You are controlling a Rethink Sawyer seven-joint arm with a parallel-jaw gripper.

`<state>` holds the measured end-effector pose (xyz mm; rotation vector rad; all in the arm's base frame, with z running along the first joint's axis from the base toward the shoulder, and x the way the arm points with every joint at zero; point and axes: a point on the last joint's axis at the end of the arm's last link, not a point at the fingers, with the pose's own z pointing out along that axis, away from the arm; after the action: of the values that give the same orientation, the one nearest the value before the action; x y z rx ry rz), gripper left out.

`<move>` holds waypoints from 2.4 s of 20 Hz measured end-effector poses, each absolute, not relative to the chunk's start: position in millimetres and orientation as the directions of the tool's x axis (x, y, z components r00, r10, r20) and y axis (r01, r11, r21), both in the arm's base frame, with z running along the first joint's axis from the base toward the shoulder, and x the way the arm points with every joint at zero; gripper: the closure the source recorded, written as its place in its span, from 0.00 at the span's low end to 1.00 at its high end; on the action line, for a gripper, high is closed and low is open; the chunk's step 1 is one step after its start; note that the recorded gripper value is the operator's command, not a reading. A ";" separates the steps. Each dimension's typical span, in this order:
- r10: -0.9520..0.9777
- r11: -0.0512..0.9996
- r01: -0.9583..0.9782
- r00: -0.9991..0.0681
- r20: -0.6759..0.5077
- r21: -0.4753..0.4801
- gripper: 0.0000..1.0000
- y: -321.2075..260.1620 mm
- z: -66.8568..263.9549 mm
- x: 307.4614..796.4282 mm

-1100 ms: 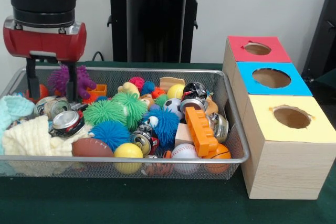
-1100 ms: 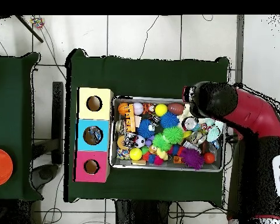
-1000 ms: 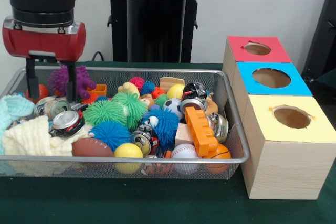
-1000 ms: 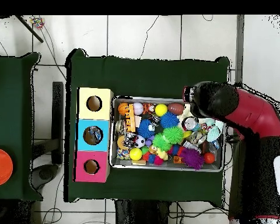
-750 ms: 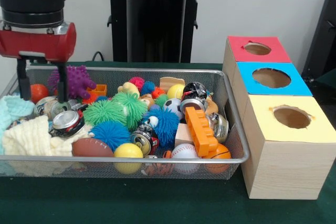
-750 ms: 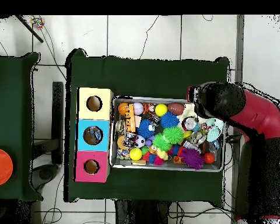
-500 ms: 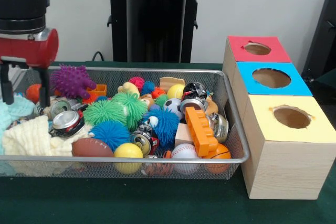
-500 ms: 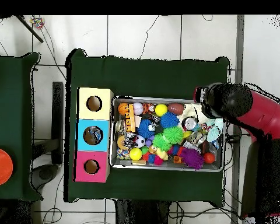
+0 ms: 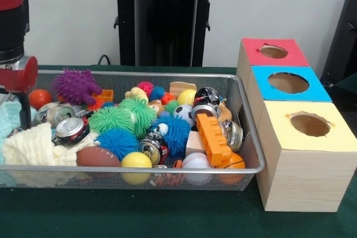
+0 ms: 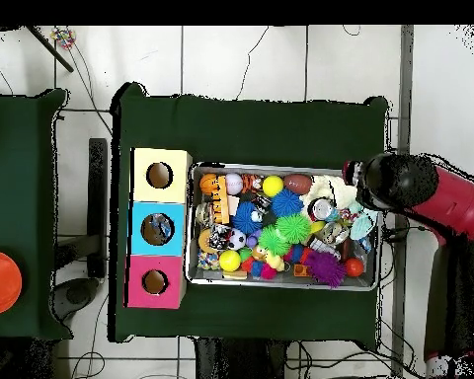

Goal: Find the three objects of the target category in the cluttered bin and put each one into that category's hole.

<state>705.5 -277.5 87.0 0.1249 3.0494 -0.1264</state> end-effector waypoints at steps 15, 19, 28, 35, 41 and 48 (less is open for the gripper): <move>0.046 0.994 0.050 -0.998 -0.044 -0.093 0.00 -278.3 67.9 693.1; 0.037 0.994 0.039 -0.999 -0.023 -0.098 0.00 -278.8 66.3 688.7; 0.029 0.992 0.028 -1.000 0.008 -0.120 0.00 -294.8 60.9 669.4; 0.032 0.993 0.026 -0.998 0.057 -0.117 0.00 -306.4 45.1 639.0; 0.036 0.995 0.027 -0.995 0.091 -0.098 0.00 -310.4 29.6 618.9; 0.010 0.998 0.000 -0.990 0.143 -0.069 0.00 -301.6 4.5 592.7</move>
<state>592.7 -301.6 4.5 0.0087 3.2836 -0.1130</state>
